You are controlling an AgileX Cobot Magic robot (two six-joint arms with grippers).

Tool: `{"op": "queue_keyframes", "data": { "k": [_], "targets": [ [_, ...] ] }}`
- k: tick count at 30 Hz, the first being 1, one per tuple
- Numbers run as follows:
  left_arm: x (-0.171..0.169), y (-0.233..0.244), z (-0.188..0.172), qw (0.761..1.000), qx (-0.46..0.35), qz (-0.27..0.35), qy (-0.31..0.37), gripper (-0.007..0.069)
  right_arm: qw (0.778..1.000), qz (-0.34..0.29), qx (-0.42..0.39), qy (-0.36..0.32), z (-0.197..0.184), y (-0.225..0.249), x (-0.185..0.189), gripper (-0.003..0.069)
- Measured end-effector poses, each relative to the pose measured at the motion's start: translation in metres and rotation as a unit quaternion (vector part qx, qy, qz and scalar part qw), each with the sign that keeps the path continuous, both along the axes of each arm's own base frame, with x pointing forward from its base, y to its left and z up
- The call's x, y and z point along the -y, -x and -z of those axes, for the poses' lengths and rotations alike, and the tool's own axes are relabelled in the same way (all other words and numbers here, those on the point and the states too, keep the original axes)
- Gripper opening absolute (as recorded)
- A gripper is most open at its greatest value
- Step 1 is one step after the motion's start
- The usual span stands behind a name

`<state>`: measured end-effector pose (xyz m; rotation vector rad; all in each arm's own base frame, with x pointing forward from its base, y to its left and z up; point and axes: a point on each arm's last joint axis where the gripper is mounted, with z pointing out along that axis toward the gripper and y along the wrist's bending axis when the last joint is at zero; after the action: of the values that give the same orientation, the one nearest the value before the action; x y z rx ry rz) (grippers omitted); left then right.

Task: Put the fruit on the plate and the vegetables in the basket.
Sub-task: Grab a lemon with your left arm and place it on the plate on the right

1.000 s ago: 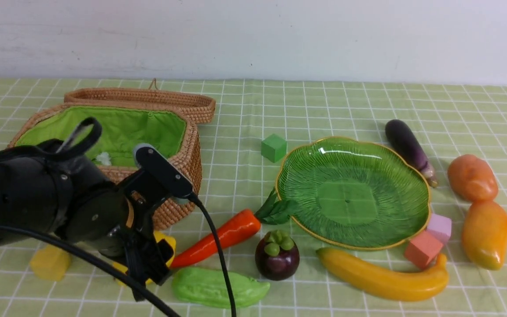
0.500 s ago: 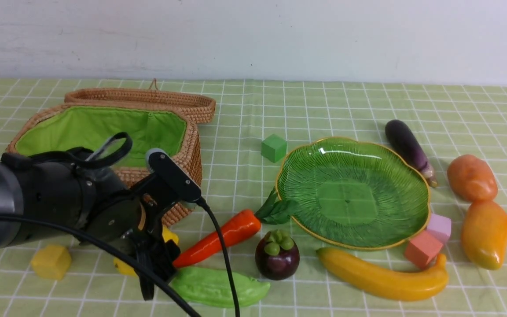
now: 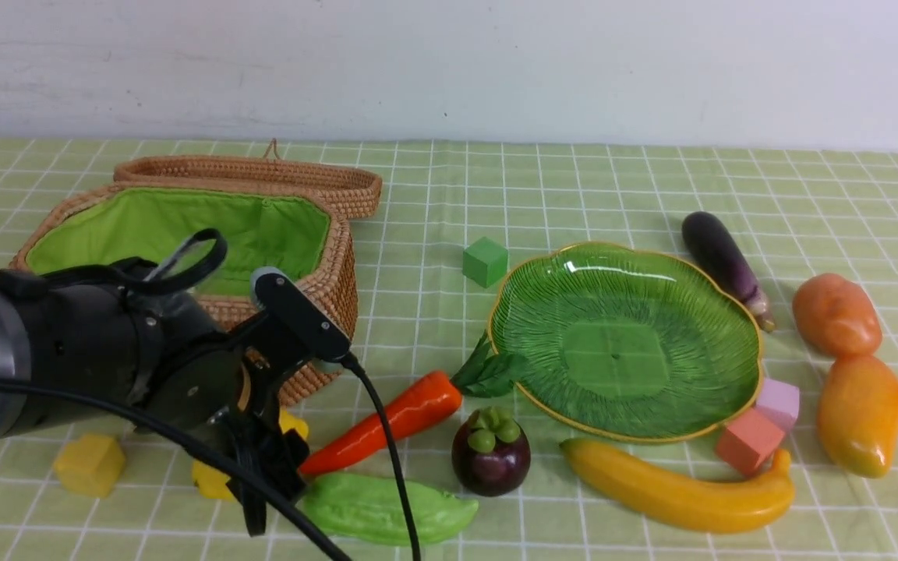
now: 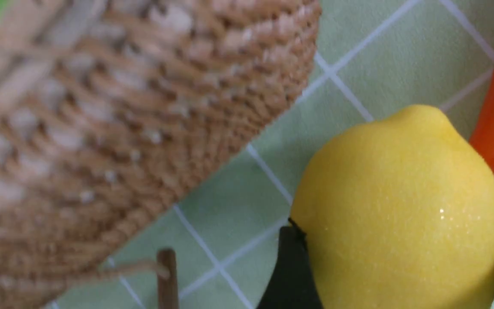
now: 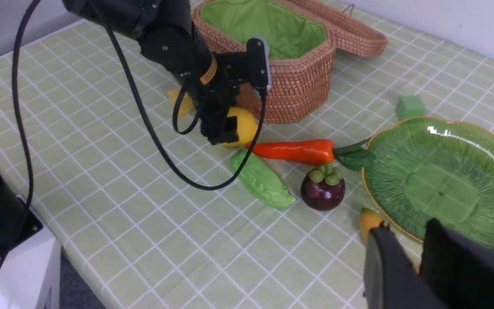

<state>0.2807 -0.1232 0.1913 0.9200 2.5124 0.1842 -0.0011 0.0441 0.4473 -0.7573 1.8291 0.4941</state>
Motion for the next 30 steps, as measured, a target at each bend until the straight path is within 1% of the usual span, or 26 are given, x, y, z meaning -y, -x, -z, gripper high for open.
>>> {"op": "queue_keyframes", "data": {
  "k": [6, 7, 9, 10, 11, 13, 15, 21, 23, 25, 27, 29, 30],
  "targets": [
    [-0.004, 0.013, -0.022, 0.999, 0.001, -0.027, 0.029, 0.0519, 0.999, 0.029, 0.028, 0.004, -0.009, 0.004, 0.006, 0.0143],
    [-0.004, 0.015, -0.027, 0.999, 0.004, -0.030, 0.035, 0.0481, 0.999, 0.033, 0.029, 0.006, -0.008, 0.005, 0.007, 0.0145],
    [-0.006, 0.019, -0.034, 0.999, 0.011, -0.032, 0.041, 0.0284, 0.999, 0.042, 0.029, 0.009, -0.008, 0.006, 0.009, 0.0145],
    [-0.007, 0.021, -0.039, 0.998, 0.015, -0.034, 0.044, 0.0162, 0.998, 0.046, 0.030, 0.010, -0.007, 0.006, 0.010, 0.0146],
    [-0.008, 0.023, -0.043, 0.998, 0.020, -0.035, 0.047, 0.0078, 0.998, 0.050, 0.029, 0.010, -0.007, 0.006, 0.010, 0.0146],
    [-0.009, 0.027, -0.053, 0.997, 0.028, -0.039, 0.059, -0.0005, 0.998, 0.054, 0.027, 0.013, -0.007, 0.006, 0.011, 0.0146],
    [-0.011, 0.031, -0.060, 0.997, 0.035, -0.037, 0.065, -0.0013, 0.998, 0.057, 0.025, 0.015, -0.006, 0.005, 0.012, 0.0146],
    [-0.011, 0.033, -0.062, 0.996, 0.032, -0.045, 0.076, -0.0007, 0.998, 0.058, 0.023, 0.016, -0.006, 0.005, 0.012, 0.0149],
    [-0.010, 0.032, -0.059, 0.995, 0.024, -0.055, 0.082, 0.0034, 0.998, 0.057, 0.021, 0.017, -0.006, 0.006, 0.012, 0.0149],
    [-0.008, 0.030, -0.051, 0.995, 0.011, -0.061, 0.077, 0.0132, 0.998, 0.056, 0.016, 0.020, -0.005, 0.006, 0.012, 0.0149],
    [-0.008, 0.028, -0.047, 0.996, 0.006, -0.062, 0.071, 0.0246, 0.998, 0.054, 0.012, 0.023, -0.004, 0.006, 0.012, 0.0149],
    [-0.007, 0.025, -0.041, 0.996, 0.002, -0.060, 0.062, 0.0407, 0.998, 0.054, 0.009, 0.026, -0.003, 0.007, 0.012, 0.0149],
    [-0.007, 0.024, -0.039, 0.996, 0.002, -0.059, 0.060, 0.0437, 0.998, 0.054, 0.009, 0.026, -0.003, 0.007, 0.012, 0.0149]
  ]
}}
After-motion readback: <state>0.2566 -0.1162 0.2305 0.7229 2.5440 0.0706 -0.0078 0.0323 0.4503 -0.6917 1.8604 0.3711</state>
